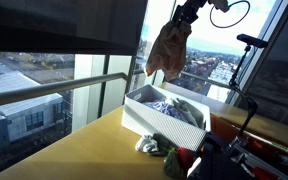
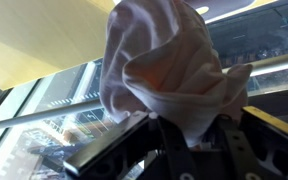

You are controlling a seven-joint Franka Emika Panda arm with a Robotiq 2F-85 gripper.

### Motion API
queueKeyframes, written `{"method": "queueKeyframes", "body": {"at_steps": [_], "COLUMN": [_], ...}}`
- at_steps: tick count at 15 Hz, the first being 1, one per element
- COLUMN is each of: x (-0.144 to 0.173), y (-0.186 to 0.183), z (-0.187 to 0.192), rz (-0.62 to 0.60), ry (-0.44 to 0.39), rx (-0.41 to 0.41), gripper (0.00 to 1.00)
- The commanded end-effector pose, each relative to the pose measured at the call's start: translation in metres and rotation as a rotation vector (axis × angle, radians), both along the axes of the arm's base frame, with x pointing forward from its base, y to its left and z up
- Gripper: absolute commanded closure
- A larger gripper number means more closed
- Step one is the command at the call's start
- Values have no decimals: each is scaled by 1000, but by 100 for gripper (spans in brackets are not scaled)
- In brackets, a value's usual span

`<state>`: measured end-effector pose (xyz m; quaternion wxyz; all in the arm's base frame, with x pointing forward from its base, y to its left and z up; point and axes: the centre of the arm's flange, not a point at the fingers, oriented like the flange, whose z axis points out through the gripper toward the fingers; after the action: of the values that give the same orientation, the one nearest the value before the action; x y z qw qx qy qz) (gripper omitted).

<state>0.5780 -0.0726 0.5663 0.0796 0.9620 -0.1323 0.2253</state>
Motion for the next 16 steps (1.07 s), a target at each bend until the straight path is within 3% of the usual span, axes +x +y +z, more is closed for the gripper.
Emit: {"method": "queueKeyframes", "body": {"at_steps": [1,7,8,9,13,16], "x": [-12,-22,-23,-24,-28,-35], "y": [-18,-11,-6,-4,-5,23], "z": [-14,-47,-50,-54,-51,-44], "rz": [-34,-47,-48,-46,-48,-20], "ry": [24,76,85,92,99,88], "rx": [23,54,55,56,66,78], "gripper": [96,96,60,59,31,9]}}
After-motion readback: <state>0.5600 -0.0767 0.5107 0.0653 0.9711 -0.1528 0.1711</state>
